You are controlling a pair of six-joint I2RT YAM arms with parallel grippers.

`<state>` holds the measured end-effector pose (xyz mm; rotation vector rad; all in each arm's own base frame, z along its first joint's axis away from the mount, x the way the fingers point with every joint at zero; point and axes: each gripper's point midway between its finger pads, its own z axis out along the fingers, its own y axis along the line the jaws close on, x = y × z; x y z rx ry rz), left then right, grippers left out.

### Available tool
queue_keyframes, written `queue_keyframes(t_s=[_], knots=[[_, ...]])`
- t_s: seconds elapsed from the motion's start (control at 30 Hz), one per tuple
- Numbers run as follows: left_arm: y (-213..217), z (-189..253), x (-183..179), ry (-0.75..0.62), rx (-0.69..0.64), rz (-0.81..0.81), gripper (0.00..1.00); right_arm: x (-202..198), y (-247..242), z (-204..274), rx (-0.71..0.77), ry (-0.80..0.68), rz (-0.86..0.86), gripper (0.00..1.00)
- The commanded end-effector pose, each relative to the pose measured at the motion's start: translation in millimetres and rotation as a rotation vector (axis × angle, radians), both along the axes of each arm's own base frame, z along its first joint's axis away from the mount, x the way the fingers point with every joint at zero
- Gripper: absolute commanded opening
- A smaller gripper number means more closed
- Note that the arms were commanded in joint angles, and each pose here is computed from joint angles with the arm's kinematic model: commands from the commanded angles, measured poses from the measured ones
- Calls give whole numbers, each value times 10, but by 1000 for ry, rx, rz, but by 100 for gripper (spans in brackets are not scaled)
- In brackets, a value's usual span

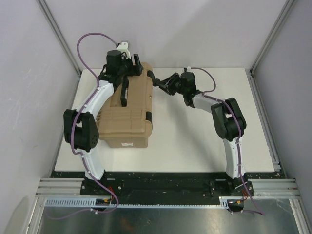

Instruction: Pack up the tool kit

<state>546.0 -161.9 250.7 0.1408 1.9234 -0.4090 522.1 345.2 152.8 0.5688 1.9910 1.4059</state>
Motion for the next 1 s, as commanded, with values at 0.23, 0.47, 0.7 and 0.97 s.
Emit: queue_keyframes(t_s=[0.23,0.47,0.7,0.97], knots=[[82,-526,-248,173,77,20,80,159,-628,-228,-637,46,-91,25],[101,-521,-266,169,89,38,80,295,-705,23,-824,-9,-83,22],[137,-509,-321,169,98,57,80,307,-516,-41,-938,-5,20,9],[117,-590,-382,194,88,60,80,194,-391,-114,-971,-30,77,0]])
